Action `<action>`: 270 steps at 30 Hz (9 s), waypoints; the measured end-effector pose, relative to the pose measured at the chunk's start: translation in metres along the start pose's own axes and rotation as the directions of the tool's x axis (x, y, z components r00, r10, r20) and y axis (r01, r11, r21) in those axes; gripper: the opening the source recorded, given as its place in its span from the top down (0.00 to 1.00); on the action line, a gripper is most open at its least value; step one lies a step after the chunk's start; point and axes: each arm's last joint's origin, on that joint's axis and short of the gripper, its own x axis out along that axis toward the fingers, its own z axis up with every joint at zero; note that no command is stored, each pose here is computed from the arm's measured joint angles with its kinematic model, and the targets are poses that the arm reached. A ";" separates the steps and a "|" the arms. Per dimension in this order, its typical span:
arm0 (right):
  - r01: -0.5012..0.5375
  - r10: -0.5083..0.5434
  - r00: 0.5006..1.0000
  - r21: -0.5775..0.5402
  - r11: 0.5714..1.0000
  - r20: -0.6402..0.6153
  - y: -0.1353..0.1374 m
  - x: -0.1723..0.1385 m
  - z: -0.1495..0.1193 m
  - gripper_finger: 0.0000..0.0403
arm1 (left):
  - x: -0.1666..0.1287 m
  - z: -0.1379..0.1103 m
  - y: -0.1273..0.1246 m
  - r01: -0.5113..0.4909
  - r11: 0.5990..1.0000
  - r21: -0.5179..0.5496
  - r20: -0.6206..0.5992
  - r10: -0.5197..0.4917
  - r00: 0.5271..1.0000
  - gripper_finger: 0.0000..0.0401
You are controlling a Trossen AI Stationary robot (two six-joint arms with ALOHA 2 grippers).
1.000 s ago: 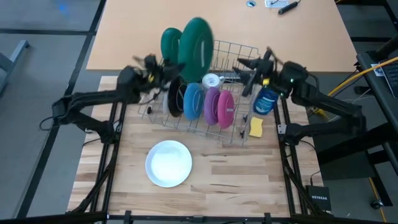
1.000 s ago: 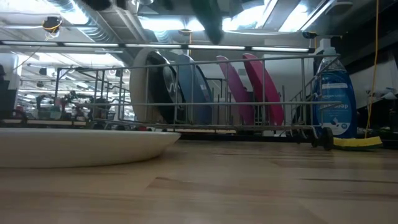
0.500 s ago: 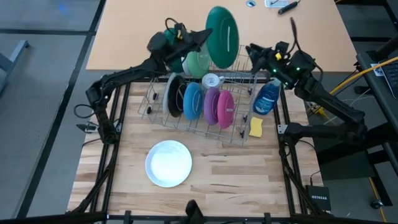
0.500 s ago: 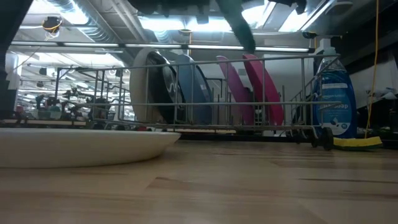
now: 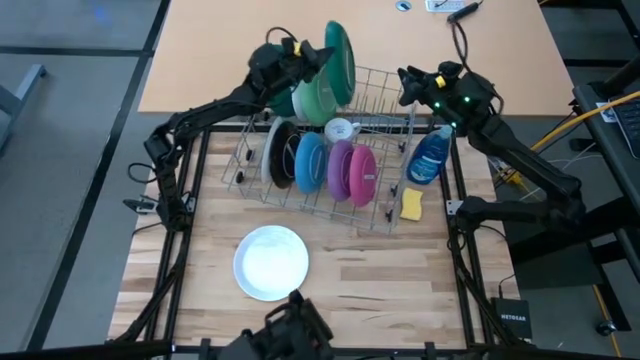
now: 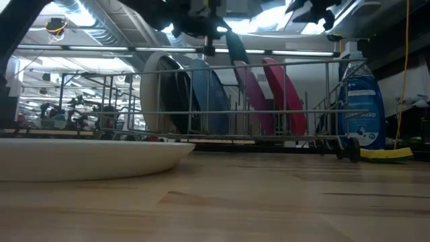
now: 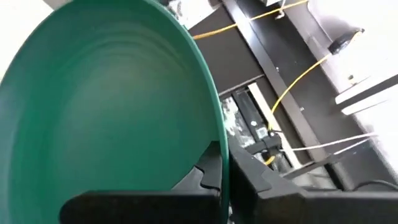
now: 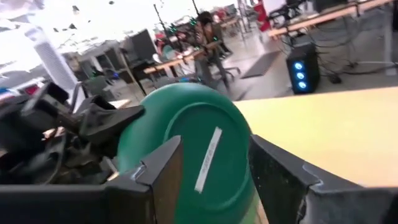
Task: Sort dishes
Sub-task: Put the dark green plate in the dish rack, then put the white plate in the dish rack
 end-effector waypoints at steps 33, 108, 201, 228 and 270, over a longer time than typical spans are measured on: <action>-0.058 0.058 0.993 -0.003 0.998 -0.105 -0.018 0.022 -0.009 0.54 | 0.045 -0.050 0.071 -0.095 0.990 -0.106 -0.121 0.082 0.989 1.00; -0.017 0.015 0.960 -0.004 1.000 -0.280 -0.024 0.019 -0.025 0.54 | 0.045 -0.073 0.060 -0.276 0.828 0.488 0.191 0.207 0.959 0.69; -0.042 0.394 0.461 0.424 0.904 -0.795 0.200 -0.212 -0.206 0.54 | -0.325 -0.243 0.068 0.142 0.596 0.791 -0.386 0.665 -0.640 0.92; 0.098 0.474 0.562 0.624 0.776 -0.678 0.249 -0.213 -0.317 0.54 | -0.333 -0.278 0.073 0.241 0.733 0.637 -0.652 0.678 -0.339 1.00; 0.593 0.063 0.404 0.313 0.742 -0.913 0.206 -0.164 -0.385 0.54 | -0.324 -0.302 0.056 0.303 0.777 0.552 -0.791 0.603 -0.106 1.00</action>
